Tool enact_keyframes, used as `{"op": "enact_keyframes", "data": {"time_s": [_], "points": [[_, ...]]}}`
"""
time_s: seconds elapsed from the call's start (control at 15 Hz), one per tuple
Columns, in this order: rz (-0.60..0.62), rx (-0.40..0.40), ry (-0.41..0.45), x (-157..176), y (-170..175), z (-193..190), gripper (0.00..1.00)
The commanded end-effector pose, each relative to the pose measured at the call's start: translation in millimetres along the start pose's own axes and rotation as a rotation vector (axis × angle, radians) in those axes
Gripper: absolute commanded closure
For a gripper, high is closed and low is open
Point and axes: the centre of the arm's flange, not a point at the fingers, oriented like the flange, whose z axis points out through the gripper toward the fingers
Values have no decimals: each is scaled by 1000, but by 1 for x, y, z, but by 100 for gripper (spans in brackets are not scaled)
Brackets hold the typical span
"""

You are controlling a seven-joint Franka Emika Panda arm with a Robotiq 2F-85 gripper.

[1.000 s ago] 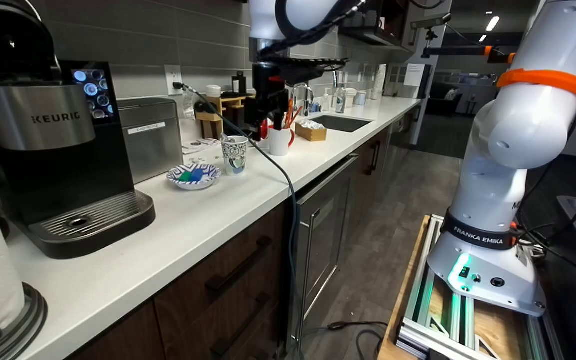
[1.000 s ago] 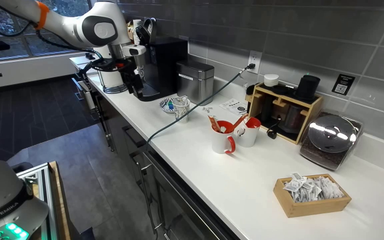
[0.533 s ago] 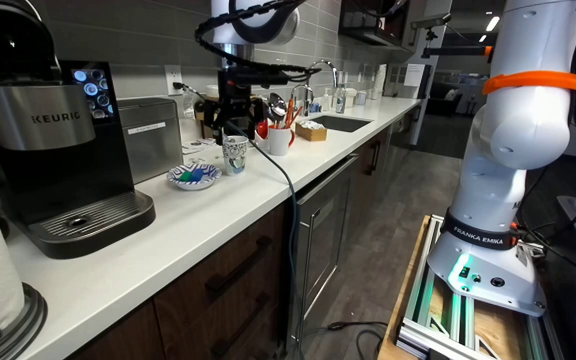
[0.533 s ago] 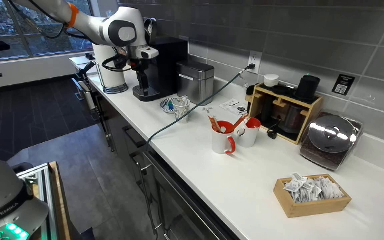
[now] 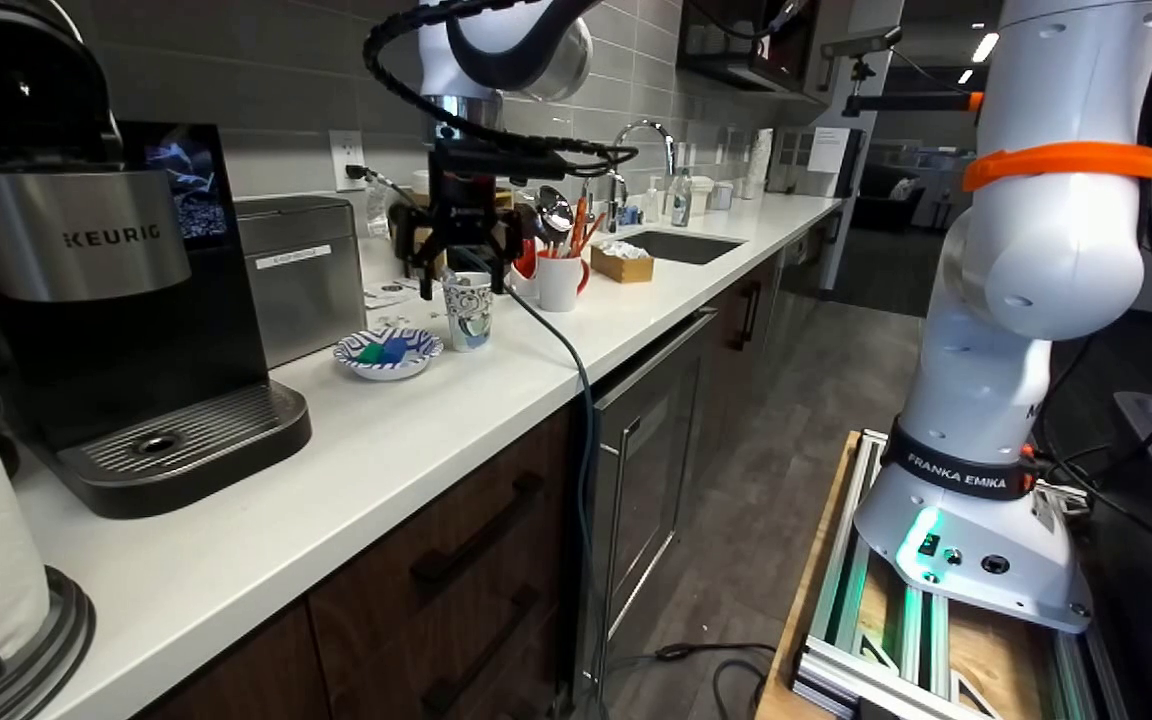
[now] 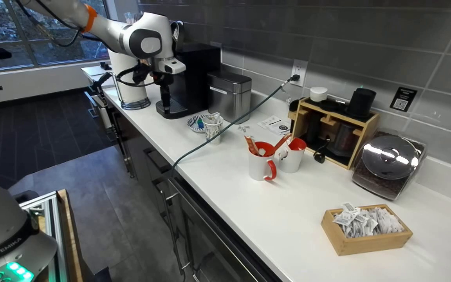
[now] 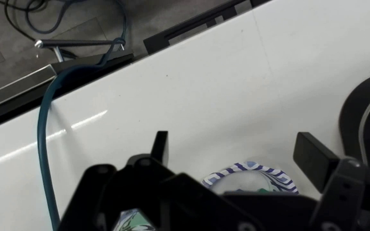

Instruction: Put the bowl on top of the silver object

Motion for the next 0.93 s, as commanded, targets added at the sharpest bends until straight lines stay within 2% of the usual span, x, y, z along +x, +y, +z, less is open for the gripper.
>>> {"op": "enact_keyframes", "data": {"time_s": [0.0, 0.27, 0.6, 0.87], "points": [[181, 78, -30, -7, 13, 33, 0], [376, 136, 18, -5, 15, 65, 0], [611, 184, 156, 0, 1, 84, 0], [777, 181, 271, 14, 13, 91, 0]]}}
